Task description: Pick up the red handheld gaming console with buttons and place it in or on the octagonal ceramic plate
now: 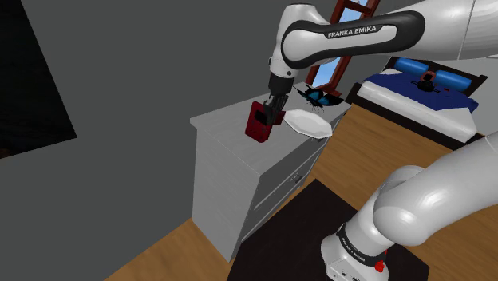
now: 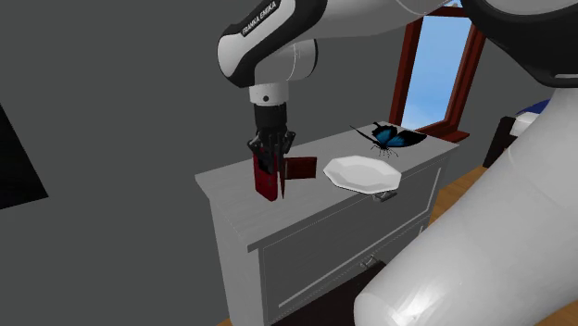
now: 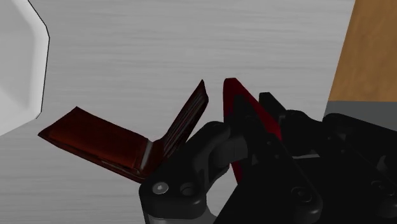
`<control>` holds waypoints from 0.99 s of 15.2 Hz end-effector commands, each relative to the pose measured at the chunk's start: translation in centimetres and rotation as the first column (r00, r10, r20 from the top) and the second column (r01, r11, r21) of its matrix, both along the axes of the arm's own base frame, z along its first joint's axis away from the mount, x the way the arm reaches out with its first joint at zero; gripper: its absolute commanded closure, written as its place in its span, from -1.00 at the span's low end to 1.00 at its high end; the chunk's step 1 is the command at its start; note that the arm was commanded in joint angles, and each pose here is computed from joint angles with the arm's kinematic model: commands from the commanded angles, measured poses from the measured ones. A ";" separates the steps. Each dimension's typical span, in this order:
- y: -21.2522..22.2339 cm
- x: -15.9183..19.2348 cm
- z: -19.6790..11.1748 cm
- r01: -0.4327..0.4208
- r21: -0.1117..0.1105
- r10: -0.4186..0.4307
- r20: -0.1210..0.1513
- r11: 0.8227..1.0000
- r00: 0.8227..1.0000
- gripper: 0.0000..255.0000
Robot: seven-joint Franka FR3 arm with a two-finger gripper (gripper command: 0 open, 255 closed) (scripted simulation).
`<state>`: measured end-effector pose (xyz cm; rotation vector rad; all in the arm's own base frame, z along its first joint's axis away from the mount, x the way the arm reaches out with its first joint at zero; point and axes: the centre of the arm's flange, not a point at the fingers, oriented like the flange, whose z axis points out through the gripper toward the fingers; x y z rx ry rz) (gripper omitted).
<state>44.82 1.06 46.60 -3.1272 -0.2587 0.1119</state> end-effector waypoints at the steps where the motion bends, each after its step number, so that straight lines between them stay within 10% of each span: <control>1: 0.0 0.0 -0.1 0.000 0.000 0.000 -0.001 1.000 1.000 1.00; 15: 0.0 0.0 4.7 0.000 0.000 0.000 -0.001 1.000 1.000 1.00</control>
